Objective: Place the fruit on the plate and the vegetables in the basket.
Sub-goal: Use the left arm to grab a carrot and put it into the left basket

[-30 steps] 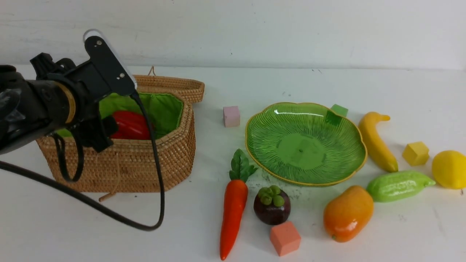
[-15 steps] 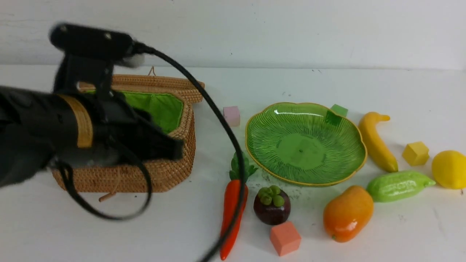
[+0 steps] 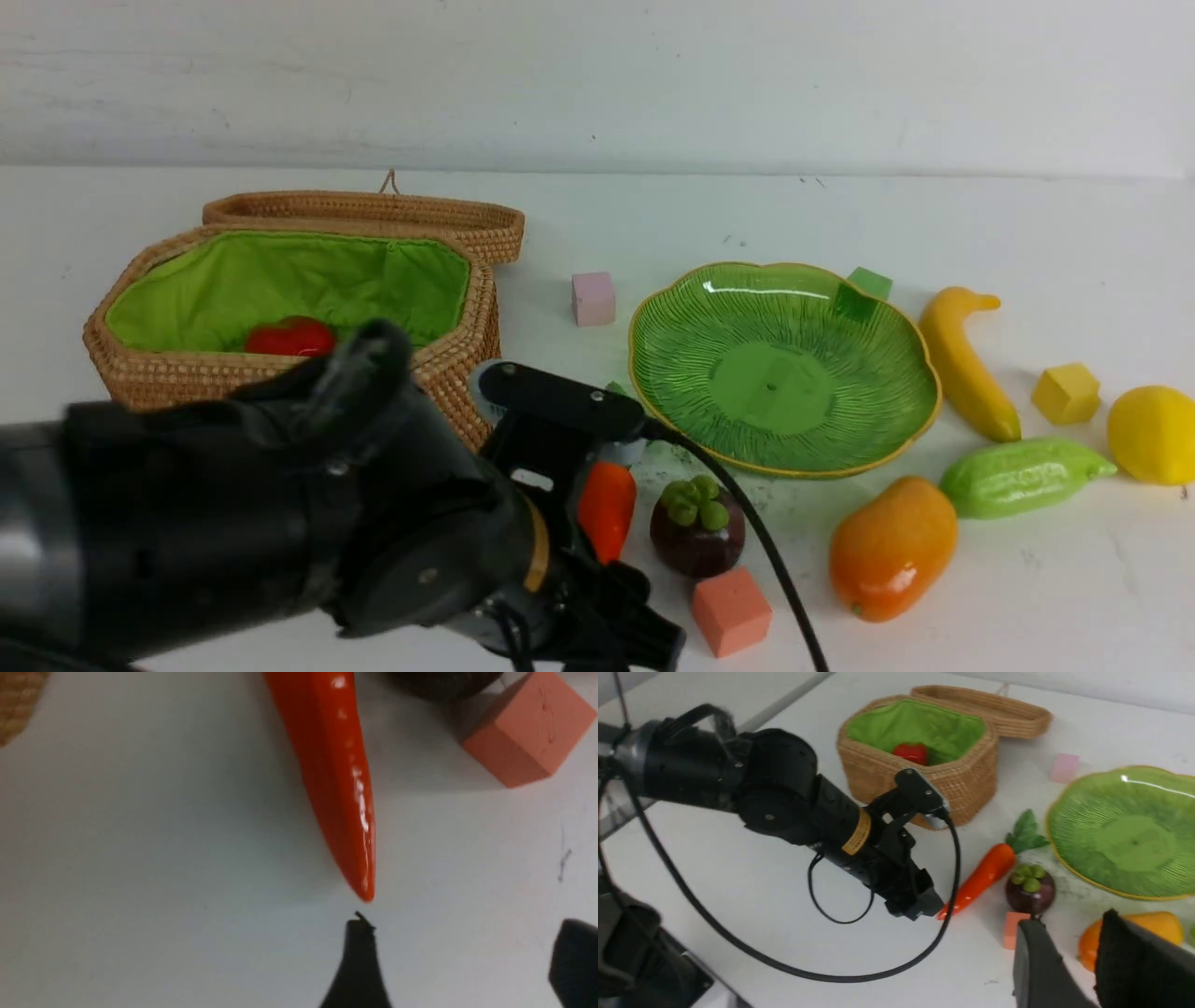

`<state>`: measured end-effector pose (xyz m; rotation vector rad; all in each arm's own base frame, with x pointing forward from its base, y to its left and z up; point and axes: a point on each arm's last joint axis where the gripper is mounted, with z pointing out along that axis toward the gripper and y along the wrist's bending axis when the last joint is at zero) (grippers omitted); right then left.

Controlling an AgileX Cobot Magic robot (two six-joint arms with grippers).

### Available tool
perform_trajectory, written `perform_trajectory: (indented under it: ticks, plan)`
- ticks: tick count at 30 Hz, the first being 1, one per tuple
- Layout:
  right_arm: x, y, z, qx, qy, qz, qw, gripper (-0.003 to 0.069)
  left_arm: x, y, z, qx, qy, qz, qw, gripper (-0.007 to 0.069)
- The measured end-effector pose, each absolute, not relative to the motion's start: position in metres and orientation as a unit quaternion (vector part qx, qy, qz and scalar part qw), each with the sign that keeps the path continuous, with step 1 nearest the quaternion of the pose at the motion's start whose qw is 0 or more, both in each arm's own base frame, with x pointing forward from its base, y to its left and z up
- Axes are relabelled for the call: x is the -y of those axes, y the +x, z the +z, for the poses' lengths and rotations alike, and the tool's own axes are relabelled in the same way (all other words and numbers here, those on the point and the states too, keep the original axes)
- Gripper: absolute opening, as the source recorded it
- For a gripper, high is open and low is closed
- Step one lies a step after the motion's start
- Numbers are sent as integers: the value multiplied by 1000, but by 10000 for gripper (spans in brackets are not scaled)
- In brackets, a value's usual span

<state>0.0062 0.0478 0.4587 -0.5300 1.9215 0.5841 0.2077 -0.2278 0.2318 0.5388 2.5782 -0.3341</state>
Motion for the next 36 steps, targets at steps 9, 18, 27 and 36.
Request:
perform_trajectory:
  ticks: [9,18,27,36]
  plan:
    - [-32,-2,440,-822,-175,172,515,204,232,243,192,-940,184,-107,265,626]
    - [-34,9,419,-842,-176,172,481,206,234,253,189,-925,200,-123,298,529]
    - [-35,10,417,-842,-181,176,477,214,240,259,150,-933,226,-93,266,509]
    - [-37,9,418,-838,-185,190,477,214,243,262,148,-932,220,-100,269,265]
